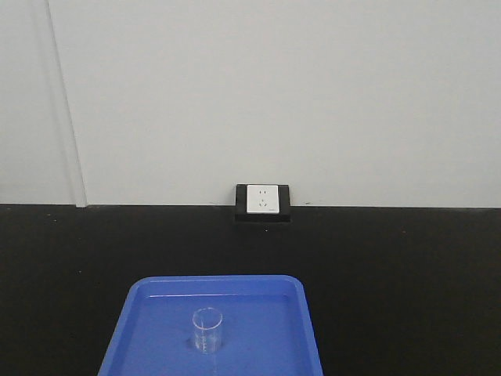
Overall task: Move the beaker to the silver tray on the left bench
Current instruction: 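Move the right gripper toward the clear glass beaker in the blue tray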
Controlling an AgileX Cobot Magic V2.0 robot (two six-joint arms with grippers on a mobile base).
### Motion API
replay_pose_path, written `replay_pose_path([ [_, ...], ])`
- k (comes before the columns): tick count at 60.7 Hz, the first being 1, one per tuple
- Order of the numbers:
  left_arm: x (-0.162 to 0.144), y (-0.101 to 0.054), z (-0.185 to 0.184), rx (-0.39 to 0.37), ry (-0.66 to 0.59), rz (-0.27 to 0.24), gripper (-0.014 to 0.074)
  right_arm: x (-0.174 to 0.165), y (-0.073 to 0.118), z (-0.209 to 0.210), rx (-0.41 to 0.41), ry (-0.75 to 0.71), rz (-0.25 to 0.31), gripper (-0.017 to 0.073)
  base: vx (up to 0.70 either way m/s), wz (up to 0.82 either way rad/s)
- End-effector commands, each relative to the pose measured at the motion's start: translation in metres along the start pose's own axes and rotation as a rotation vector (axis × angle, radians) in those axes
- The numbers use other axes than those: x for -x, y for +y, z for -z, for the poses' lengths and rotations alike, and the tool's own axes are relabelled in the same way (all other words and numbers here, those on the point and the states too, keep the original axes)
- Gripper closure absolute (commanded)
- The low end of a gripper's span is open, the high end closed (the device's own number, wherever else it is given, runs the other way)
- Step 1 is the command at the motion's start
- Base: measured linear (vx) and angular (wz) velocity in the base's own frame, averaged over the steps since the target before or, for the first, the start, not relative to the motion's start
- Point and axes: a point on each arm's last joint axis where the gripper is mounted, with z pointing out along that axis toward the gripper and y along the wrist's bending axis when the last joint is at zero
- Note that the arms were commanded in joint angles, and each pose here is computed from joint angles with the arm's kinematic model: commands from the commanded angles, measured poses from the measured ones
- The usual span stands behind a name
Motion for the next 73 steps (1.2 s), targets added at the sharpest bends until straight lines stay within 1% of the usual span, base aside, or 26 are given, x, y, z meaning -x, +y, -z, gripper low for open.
replay_pose_path([
  [1, 0.001, -0.001, -0.002, -0.007, -0.063, 0.002, 0.0592, 0.006, 0.001, 0.001, 0.009, -0.090, 0.019, 0.0571, 0.00, 0.00],
  [8, 0.001, -0.001, -0.002, -0.007, -0.063, 0.002, 0.0592, 0.009, 0.001, 0.001, 0.015, -0.124, 0.014, 0.0571, 0.00, 0.00],
  [20, 0.001, -0.001, -0.002, -0.007, -0.063, 0.002, 0.0592, 0.025, 0.004, 0.005, 0.033, -0.236, 0.019, 0.0571, 0.00, 0.00],
  [25, 0.001, -0.001, -0.002, -0.007, -0.063, 0.002, 0.0592, 0.045, 0.008, 0.011, 0.040, -0.293, 0.053, 0.0571, 0.00, 0.00],
  [27, 0.001, -0.001, -0.002, -0.007, -0.063, 0.002, 0.0592, 0.058, 0.011, 0.014, 0.040, -0.324, 0.087, 0.0571, 0.00, 0.00],
  [28, 0.001, -0.001, -0.002, -0.007, -0.063, 0.002, 0.0592, 0.064, 0.012, 0.015, 0.037, -0.331, 0.114, 0.0571, 0.00, 0.00],
  [29, 0.001, -0.001, -0.002, -0.007, -0.063, 0.002, 0.0592, 0.073, 0.014, 0.017, 0.039, -0.352, 0.119, 0.0571, 0.00, 0.00],
  [32, 0.001, -0.001, -0.002, -0.007, -0.063, 0.002, 0.0592, 0.092, 0.018, 0.018, 0.031, -0.369, 0.180, 0.0571, 0.00, 0.00],
  [36, 0.001, -0.001, -0.002, -0.007, -0.063, 0.002, 0.0592, 0.122, 0.024, 0.016, 0.024, -0.390, 0.234, 0.0571, 0.00, 0.00],
  [38, 0.001, -0.001, -0.002, -0.007, -0.063, 0.002, 0.0592, 0.136, 0.027, 0.010, 0.021, -0.384, 0.248, 0.0571, 0.00, 0.00],
  [41, 0.001, -0.001, -0.002, -0.007, -0.063, 0.002, 0.0592, 0.151, 0.030, -0.005, 0.018, -0.356, 0.255, 0.0571, 0.00, 0.00],
  [47, 0.001, -0.001, -0.002, -0.007, -0.063, 0.002, 0.0592, 0.179, 0.035, -0.035, 0.020, -0.334, 0.254, 0.0571, 0.00, 0.00],
  [48, 0.001, -0.001, -0.002, -0.007, -0.063, 0.002, 0.0592, 0.181, 0.036, -0.040, 0.020, -0.325, 0.247, 0.0571, 0.00, 0.00],
  [55, 0.001, -0.001, -0.002, -0.007, -0.063, 0.002, 0.0592, 0.185, 0.036, -0.081, 0.014, -0.227, 0.232, 0.0571, 0.00, 0.00],
  [58, 0.001, -0.001, -0.002, -0.007, -0.063, 0.002, 0.0592, 0.184, 0.036, -0.093, 0.013, -0.206, 0.232, 0.0570, 0.00, 0.00],
  [63, 0.001, -0.001, -0.002, -0.007, -0.063, 0.002, 0.0592, 0.175, 0.034, -0.116, 0.013, -0.169, 0.230, 0.0565, 0.00, 0.00],
  [68, 0.001, -0.001, -0.002, -0.007, -0.063, 0.002, 0.0592, 0.167, 0.032, -0.129, 0.009, -0.123, 0.230, 0.0552, 0.00, 0.00],
  [73, 0.001, -0.001, -0.002, -0.007, -0.063, 0.002, 0.0592, 0.159, 0.031, -0.140, 0.005, -0.076, 0.230, 0.0516, 0.00, 0.00],
])
